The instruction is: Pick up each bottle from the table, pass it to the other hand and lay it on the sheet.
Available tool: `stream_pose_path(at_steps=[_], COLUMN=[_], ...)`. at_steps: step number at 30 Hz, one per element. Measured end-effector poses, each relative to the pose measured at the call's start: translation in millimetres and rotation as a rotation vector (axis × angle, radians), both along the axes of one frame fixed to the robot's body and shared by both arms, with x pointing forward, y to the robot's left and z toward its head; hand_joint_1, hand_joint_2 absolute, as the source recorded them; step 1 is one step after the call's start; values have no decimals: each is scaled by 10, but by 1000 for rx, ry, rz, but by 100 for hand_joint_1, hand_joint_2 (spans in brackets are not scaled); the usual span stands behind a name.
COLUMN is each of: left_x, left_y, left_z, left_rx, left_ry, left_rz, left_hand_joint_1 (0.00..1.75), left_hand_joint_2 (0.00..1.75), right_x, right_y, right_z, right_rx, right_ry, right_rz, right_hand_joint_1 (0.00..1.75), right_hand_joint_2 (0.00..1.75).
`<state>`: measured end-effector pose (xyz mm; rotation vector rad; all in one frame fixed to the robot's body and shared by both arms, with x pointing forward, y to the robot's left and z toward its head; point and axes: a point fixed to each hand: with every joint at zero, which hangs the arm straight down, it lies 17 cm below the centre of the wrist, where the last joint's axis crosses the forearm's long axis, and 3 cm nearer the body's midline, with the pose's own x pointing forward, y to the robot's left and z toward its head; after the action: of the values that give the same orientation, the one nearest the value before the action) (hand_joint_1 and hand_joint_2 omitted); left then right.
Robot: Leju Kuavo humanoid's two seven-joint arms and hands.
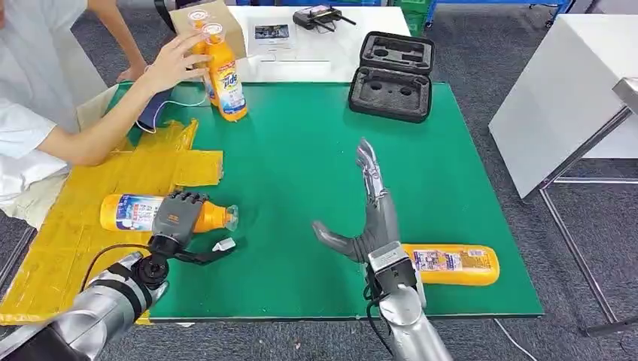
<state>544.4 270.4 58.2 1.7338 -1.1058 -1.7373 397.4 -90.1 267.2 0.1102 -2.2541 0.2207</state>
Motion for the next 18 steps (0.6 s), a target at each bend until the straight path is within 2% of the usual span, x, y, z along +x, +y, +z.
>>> stream_pose_path(at_steps=[5, 6, 18], left_x=[-5, -5, 13], left_y=[156, 168, 346], left_z=[-122, -126, -193], left_rx=[-34, -35, -194], left_ry=[61, 63, 122], left_rz=[52, 56, 140], left_hand_joint_1=[7, 0, 0], left_hand_joint_2=[175, 175, 175], right_x=[-16, -19, -29], right_y=[24, 30, 24], right_z=[-8, -11, -45], right_rx=[-5, -7, -27], right_ry=[-1, -1, -2], right_rz=[10, 11, 8], right_hand_joint_1=[0, 0, 0], right_hand_joint_2=[175, 175, 175])
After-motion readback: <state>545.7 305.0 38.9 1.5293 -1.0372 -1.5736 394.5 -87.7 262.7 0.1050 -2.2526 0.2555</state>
